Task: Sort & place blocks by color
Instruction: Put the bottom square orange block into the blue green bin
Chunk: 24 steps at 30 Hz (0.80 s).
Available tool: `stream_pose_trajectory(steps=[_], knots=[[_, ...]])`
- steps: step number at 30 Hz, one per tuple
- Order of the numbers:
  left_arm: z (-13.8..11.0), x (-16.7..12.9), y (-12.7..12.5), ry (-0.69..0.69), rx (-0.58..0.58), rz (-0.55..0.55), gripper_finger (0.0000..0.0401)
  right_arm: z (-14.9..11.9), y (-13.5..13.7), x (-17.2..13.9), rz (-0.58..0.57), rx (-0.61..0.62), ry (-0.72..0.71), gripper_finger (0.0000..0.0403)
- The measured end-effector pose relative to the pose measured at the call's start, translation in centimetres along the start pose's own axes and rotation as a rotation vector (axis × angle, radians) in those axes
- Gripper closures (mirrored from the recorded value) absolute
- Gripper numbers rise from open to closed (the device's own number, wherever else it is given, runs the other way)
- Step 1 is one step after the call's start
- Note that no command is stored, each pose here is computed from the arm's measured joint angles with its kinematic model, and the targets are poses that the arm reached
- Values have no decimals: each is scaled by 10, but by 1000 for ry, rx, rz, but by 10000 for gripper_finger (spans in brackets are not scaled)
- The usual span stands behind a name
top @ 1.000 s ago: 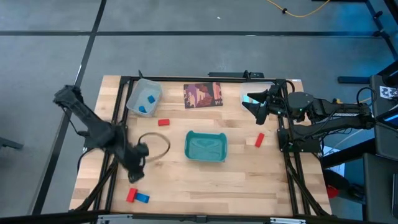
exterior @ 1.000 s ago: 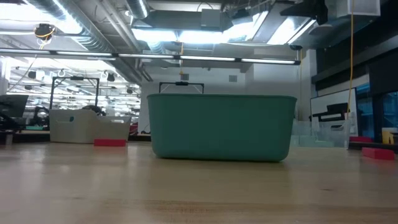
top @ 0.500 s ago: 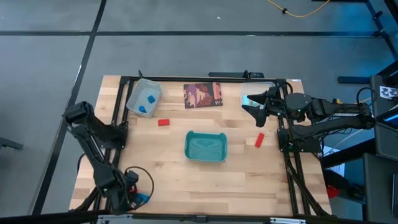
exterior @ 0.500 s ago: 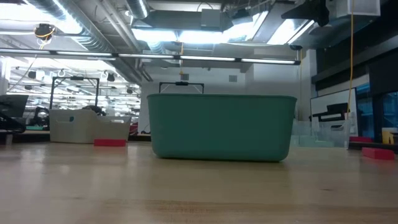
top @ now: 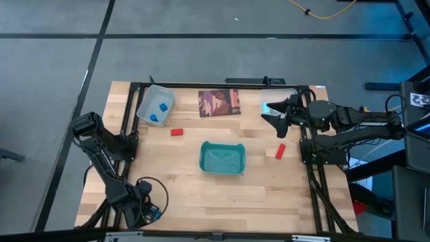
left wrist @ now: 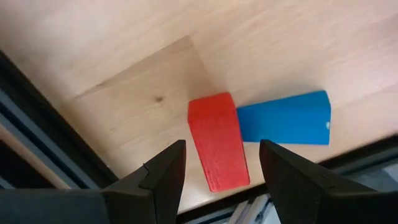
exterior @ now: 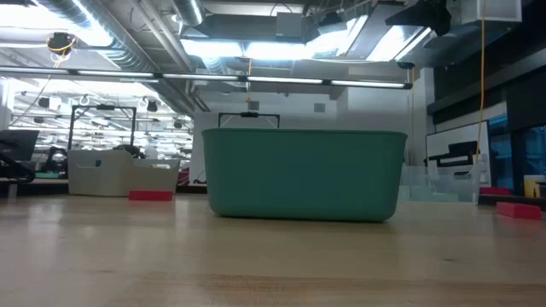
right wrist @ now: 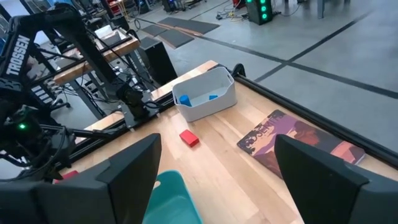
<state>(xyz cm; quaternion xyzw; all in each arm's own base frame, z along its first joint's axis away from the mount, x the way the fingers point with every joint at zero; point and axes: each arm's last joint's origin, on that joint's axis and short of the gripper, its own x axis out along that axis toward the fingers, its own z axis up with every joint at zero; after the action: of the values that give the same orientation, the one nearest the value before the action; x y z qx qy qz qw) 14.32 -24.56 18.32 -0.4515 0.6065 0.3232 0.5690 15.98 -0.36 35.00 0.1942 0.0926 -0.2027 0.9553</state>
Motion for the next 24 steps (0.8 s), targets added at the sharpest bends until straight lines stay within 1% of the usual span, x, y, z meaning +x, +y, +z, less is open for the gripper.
stream_pose_trajectory(steps=[7, 15, 24], knots=[[1, 1, 1, -14, -9, 6, 204, 0, 0, 0, 0, -4, 0, 86], [0, 17, -5, -5, -21, 33, 204, 0, 0, 0, 0, -6, 0, 86], [-1, 28, -7, -11, -21, 58, 204, 0, 0, 0, 0, -30, 0, 86]])
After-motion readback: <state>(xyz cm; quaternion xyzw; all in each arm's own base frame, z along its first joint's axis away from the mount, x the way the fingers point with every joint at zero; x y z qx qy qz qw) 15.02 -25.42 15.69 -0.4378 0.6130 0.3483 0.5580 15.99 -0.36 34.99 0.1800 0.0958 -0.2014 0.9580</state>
